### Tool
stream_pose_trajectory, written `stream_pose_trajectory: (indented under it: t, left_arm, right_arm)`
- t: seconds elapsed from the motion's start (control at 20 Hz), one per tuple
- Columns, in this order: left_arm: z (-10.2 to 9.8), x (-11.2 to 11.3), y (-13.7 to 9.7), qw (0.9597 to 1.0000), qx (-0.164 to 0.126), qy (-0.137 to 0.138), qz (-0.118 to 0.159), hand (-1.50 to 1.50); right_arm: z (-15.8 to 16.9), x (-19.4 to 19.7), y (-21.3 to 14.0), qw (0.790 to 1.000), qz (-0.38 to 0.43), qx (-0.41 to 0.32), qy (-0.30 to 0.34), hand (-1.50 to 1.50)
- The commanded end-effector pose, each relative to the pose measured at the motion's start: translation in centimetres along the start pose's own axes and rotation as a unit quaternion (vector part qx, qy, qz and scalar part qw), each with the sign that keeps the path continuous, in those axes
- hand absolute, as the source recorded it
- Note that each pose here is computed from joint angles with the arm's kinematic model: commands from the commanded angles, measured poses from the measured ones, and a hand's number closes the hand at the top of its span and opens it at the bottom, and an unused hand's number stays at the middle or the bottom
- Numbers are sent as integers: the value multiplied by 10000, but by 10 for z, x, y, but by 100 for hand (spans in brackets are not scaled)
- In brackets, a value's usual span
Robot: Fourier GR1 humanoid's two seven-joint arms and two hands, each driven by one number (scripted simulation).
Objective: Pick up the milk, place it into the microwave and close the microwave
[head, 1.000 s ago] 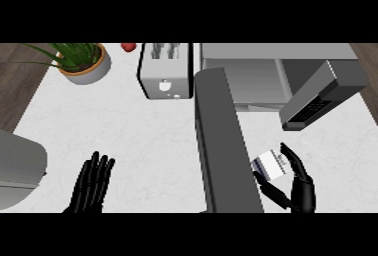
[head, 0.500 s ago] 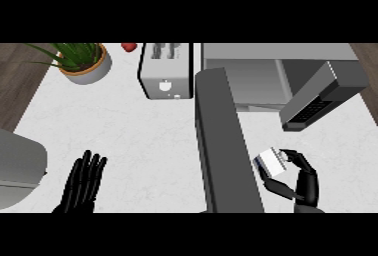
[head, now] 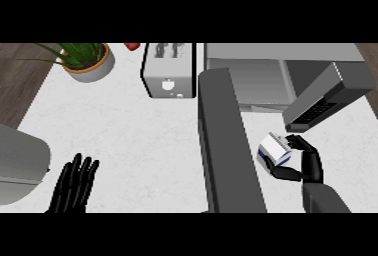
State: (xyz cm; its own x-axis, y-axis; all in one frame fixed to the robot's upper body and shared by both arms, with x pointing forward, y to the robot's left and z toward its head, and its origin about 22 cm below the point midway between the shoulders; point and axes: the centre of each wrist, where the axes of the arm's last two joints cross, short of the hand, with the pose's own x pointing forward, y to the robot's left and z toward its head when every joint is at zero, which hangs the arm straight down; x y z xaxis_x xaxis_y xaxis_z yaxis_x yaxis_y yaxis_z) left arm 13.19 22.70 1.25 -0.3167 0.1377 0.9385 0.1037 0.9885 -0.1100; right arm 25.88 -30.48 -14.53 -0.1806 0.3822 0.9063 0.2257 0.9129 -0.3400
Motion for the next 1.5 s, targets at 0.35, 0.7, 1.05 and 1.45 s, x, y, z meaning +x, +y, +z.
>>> stream_pose_trajectory:
  t: [0.35,0.7,1.05,1.45]
  left_arm:
    - [-1,2,0,9999,103,82,-68,-150]
    - [-1,2,27,9998,153,83,4,-150]
    - [10,21,37,9998,170,98,-6,-150]
    - [18,-16,37,9995,246,196,82,-150]
  right_arm:
    - [-14,23,59,9874,-1237,575,-805,150]
    - [-35,43,63,9856,-1257,530,-1002,150]
    - [-52,73,79,9929,-704,186,-936,150]
    - [-114,102,69,9973,-342,80,-643,150]
